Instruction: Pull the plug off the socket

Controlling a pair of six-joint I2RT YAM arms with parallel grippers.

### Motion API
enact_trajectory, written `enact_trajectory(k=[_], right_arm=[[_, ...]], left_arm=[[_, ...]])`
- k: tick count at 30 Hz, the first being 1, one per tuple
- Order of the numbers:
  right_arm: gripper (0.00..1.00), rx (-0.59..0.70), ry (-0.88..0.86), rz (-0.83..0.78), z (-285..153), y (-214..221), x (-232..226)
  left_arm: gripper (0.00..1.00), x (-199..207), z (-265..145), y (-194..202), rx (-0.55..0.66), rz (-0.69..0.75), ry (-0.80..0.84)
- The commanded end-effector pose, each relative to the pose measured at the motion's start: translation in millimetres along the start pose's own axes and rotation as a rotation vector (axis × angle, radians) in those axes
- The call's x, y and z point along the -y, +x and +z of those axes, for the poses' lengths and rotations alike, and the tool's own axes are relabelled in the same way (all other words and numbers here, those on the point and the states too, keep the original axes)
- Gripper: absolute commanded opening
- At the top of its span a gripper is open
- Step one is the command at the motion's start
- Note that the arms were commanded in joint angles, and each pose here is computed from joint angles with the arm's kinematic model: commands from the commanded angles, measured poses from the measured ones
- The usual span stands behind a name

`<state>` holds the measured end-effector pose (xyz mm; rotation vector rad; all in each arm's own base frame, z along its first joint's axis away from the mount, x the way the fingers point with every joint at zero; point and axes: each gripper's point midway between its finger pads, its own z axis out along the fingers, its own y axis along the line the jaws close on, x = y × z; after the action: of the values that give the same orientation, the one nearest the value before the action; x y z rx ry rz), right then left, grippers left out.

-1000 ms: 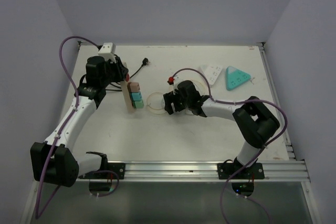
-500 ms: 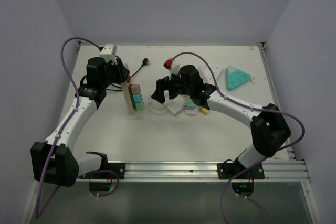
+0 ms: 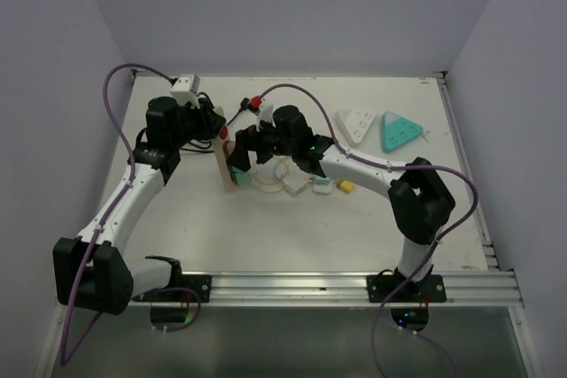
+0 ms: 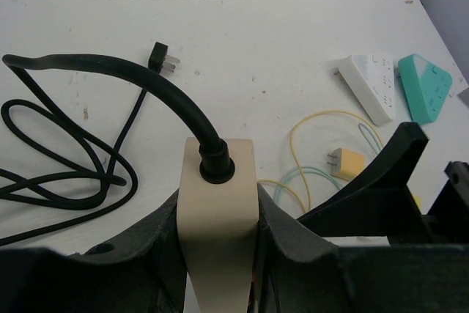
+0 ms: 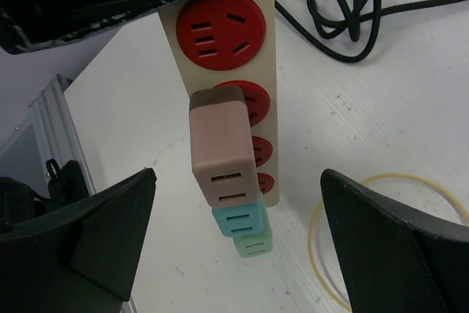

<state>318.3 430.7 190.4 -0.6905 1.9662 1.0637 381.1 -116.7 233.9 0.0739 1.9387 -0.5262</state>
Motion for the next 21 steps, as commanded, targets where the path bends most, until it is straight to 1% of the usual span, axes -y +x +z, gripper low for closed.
enact_trajectory(k=[1,11,14,15,18,19,21], right_arm=[[0.99,0.072,-0.002,-0.013,13,-23,-8],[0.99,0.085,0.04,-0.018,30,-17,2],[0.96,0.092,0.053,-0.018,29,-18,4],[0.94,0.086,0.057,-0.018,28,-17,4],[0.84,0.091,0.065,-0.028,20,-19,4],[0.77,0.093,0.062,-0.034,18,-20,3],[0.7,0.09,0.056,-0.041,14,-20,0]], left_arm=[[0.0,20,0,-32,0.118,-0.004,0.087],[0.0,23,2,-28,0.104,-0.022,0.108],[0.0,22,3,-27,0.099,-0.027,0.104],[0.0,21,4,-27,0.099,-0.028,0.099],[0.0,18,5,-25,0.092,-0.029,0.084],[0.0,18,6,-25,0.09,-0.029,0.085],[0.0,18,6,-24,0.086,-0.031,0.087]])
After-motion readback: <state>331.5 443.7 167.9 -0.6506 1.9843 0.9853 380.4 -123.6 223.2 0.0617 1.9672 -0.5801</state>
